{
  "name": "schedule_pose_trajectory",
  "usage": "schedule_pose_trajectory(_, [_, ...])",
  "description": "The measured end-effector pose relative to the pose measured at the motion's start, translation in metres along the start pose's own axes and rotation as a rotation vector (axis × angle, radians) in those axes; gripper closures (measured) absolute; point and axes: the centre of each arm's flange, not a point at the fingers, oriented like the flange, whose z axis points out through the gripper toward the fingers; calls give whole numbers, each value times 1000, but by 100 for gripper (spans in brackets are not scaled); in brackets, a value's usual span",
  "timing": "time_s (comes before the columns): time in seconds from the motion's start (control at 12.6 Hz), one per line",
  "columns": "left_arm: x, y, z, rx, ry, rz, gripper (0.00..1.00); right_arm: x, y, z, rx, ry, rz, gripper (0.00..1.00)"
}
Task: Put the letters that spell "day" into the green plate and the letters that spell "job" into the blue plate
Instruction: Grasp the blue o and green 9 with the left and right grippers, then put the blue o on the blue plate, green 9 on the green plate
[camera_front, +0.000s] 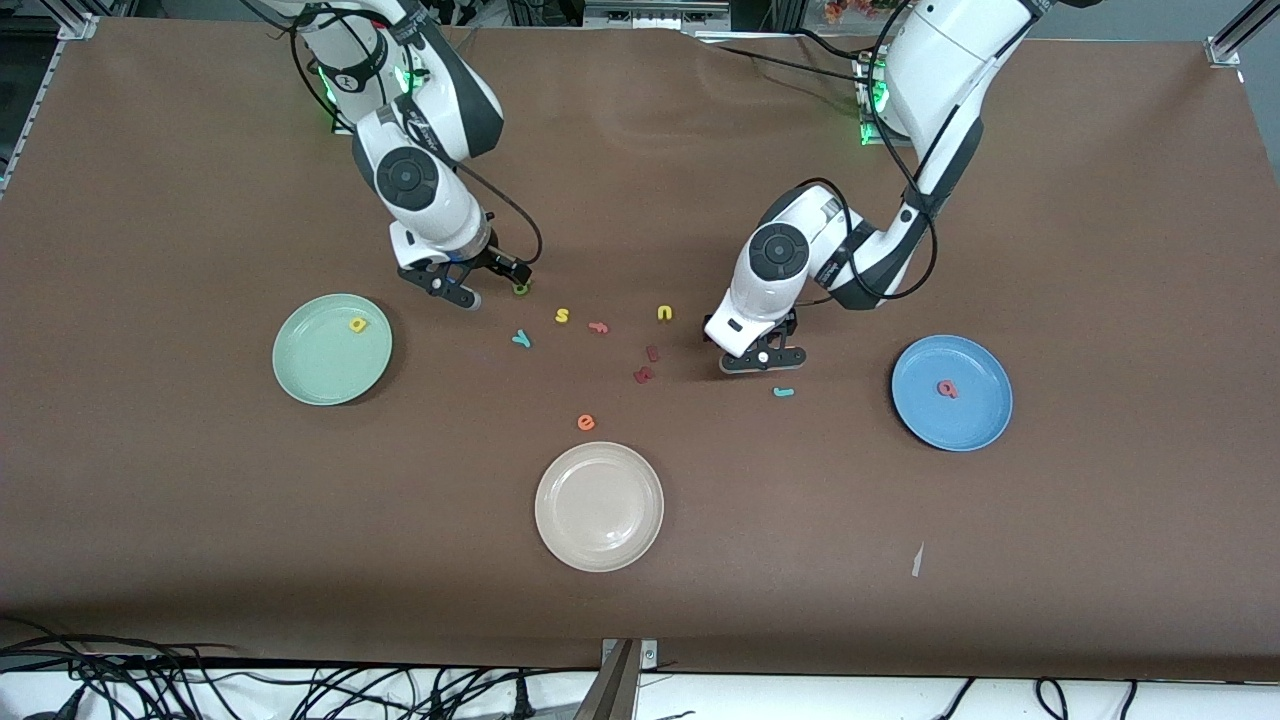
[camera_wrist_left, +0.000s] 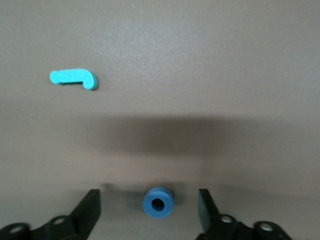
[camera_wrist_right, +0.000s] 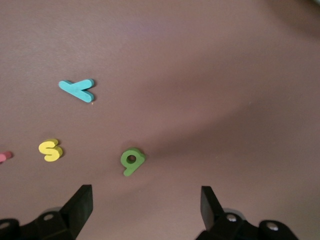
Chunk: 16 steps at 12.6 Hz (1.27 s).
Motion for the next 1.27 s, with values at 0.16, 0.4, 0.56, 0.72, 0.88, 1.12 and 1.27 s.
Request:
schedule_pose_trajectory(0.16, [-2, 2, 2, 2, -3, 0, 23, -5, -1, 9, 33, 18, 60, 10])
schedule_pose_trajectory(0.4, [-6, 6, 4, 3, -5, -9, 42, -17, -4, 28, 64, 25, 139, 27])
schedule_pose_trajectory(0.56, [-9, 8, 6, 5, -9, -6, 50, -24, -2, 45, 82, 29, 158, 28])
schedule_pose_trajectory(0.72, [-8, 9, 6, 4, -7, -6, 55, -25, 0, 51, 83, 26, 162, 28])
schedule_pose_trajectory(0.88, [-8, 9, 5, 3, -6, -6, 65, -24, 0, 53, 91, 29, 162, 28])
schedule_pose_trajectory(1.12, [-8, 10, 5, 4, -4, -3, 69, -24, -1, 59, 102, 30, 163, 28])
schedule_pose_trajectory(1.27, [-9, 10, 5, 10, 4, 10, 70, -21, 0, 62, 104, 34, 163, 28])
